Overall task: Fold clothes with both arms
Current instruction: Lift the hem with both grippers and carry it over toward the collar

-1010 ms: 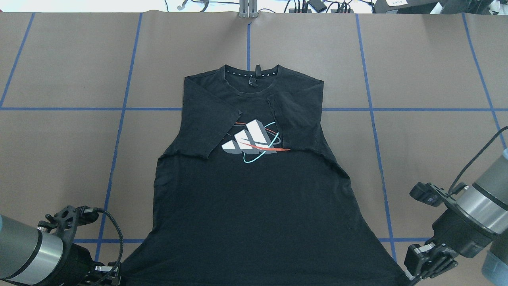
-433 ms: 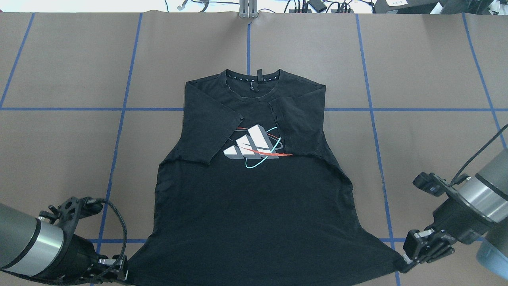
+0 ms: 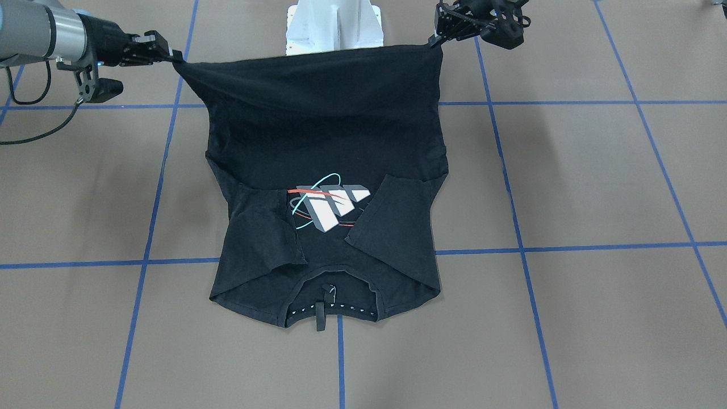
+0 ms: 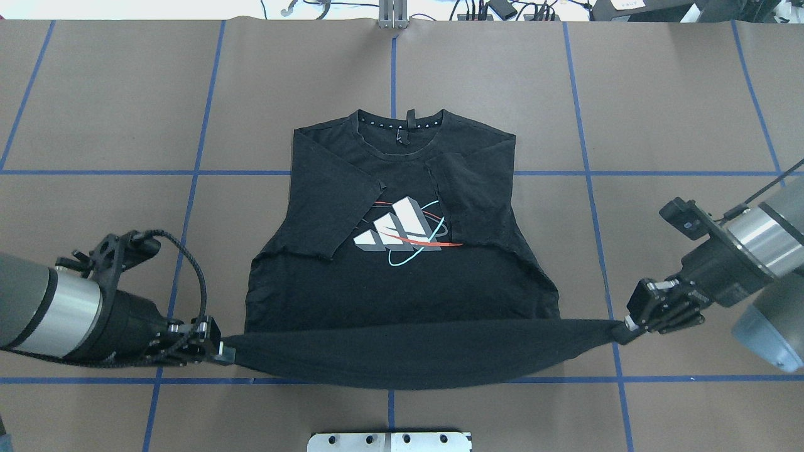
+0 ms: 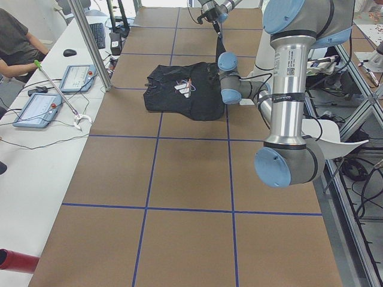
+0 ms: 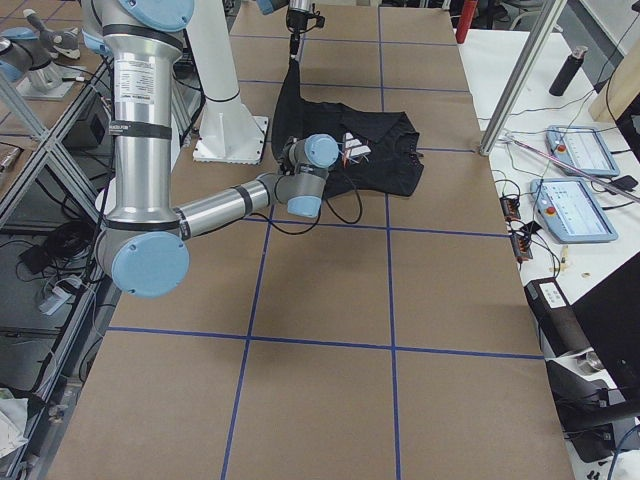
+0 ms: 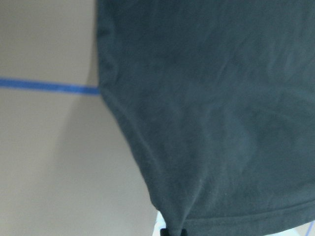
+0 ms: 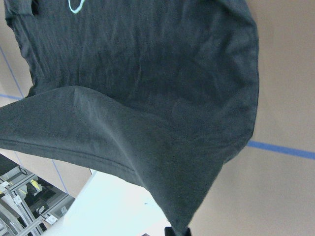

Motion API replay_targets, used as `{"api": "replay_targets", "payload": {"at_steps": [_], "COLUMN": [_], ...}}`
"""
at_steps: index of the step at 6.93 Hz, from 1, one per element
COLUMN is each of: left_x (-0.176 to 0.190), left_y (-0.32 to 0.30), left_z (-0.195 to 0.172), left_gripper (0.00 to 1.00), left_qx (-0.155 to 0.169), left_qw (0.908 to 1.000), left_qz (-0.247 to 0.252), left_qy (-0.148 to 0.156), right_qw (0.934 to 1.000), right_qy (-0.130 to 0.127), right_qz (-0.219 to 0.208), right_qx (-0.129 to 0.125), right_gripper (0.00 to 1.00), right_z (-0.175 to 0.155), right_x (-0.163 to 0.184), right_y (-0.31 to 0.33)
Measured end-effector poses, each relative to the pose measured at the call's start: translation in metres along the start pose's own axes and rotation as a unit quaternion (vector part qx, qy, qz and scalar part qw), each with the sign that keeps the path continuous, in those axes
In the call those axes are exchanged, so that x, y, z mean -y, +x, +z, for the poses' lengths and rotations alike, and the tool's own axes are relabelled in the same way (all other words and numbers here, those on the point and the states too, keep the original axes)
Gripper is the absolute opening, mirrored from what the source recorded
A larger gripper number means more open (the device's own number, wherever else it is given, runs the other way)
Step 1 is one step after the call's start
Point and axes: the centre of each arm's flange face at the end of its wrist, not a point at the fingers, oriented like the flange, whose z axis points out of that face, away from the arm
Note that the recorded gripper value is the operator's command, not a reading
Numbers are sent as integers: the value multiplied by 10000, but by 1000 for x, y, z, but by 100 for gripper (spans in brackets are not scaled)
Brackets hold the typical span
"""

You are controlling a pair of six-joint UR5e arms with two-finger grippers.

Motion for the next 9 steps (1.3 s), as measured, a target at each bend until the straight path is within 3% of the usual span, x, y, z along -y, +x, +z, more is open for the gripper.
{"api": "replay_targets", "payload": {"at_steps": [3,9], "left_x": [93,250], "left_y": [11,42], "left_z": [-35,-3], "left_gripper": [0,0], "left_qx": [-184,-26], "left_qw": [9964,9870], "left_qz": [-255,-714], "left_qy": [781,1437], "right_qw": [9988,9916], "right_qy": [469,1186], "right_qz": [63,498], "right_qx": [98,102], "right_gripper": [0,0], "right_z": [-26,-67], "right_x": [68,208], "right_y": [-16,-37]}}
